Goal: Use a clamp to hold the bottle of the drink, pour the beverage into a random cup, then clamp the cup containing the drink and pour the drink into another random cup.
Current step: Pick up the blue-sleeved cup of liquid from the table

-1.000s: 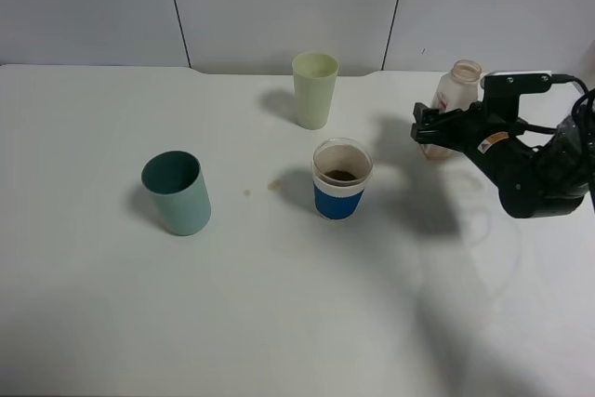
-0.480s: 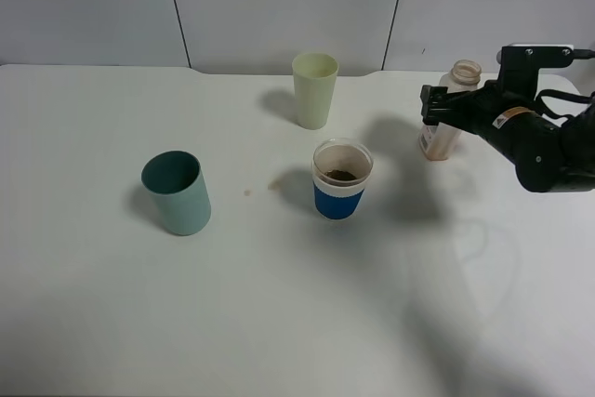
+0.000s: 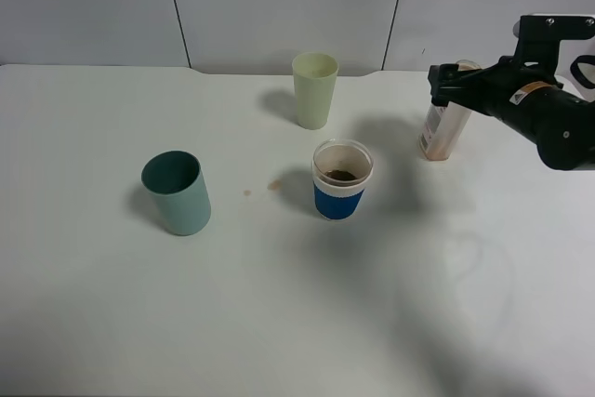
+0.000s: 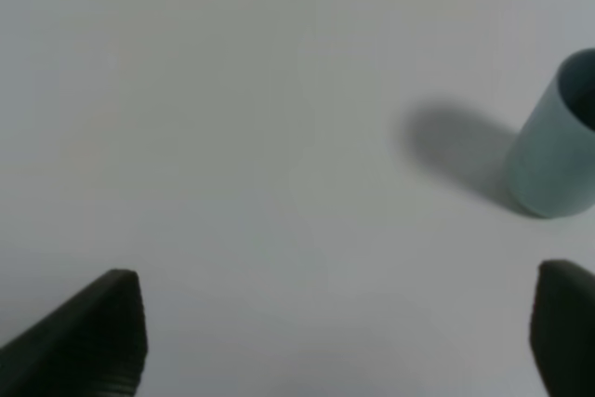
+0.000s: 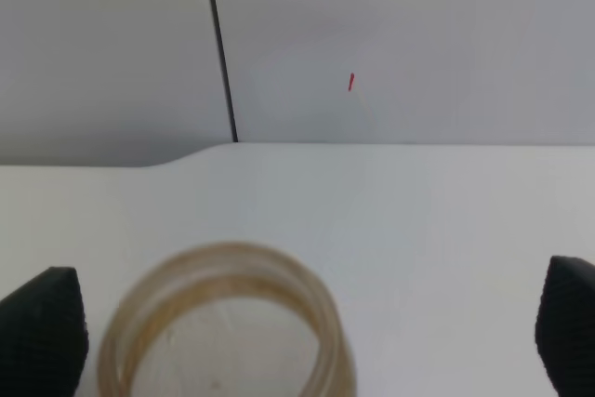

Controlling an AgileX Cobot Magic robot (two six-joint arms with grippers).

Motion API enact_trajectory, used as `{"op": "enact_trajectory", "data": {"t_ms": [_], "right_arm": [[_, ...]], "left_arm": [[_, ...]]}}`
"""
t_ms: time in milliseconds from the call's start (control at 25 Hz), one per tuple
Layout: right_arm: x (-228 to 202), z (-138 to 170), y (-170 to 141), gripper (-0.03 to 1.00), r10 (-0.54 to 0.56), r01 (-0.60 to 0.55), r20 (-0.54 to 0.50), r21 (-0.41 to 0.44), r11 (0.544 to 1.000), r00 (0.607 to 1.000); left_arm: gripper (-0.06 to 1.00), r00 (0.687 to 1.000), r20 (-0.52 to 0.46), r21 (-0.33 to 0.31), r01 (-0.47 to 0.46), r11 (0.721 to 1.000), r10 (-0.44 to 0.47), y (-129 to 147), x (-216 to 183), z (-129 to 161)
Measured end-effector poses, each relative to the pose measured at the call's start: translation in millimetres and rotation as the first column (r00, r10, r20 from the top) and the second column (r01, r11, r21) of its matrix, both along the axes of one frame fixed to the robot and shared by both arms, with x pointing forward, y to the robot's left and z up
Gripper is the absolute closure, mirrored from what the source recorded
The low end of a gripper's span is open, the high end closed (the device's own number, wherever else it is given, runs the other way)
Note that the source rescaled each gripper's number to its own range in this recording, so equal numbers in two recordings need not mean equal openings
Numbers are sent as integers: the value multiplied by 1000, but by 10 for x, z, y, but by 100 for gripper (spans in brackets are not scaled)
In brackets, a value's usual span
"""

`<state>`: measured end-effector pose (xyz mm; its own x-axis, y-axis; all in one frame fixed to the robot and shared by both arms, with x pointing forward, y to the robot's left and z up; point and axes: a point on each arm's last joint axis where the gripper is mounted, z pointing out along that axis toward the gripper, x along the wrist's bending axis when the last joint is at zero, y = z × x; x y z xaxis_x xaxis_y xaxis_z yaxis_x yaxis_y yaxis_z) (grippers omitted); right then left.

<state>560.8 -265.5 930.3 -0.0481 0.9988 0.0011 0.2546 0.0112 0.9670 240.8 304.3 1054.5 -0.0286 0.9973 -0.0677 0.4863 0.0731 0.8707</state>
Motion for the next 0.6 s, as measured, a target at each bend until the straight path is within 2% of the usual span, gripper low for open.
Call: {"op": "enact_trajectory", "data": {"t_ms": [600], "right_arm": [[-211, 555, 2, -3, 30, -30, -7, 4, 1000, 1000]], "left_arm": [[44, 1000, 0, 0, 0, 1000, 0, 0, 0, 0]]}}
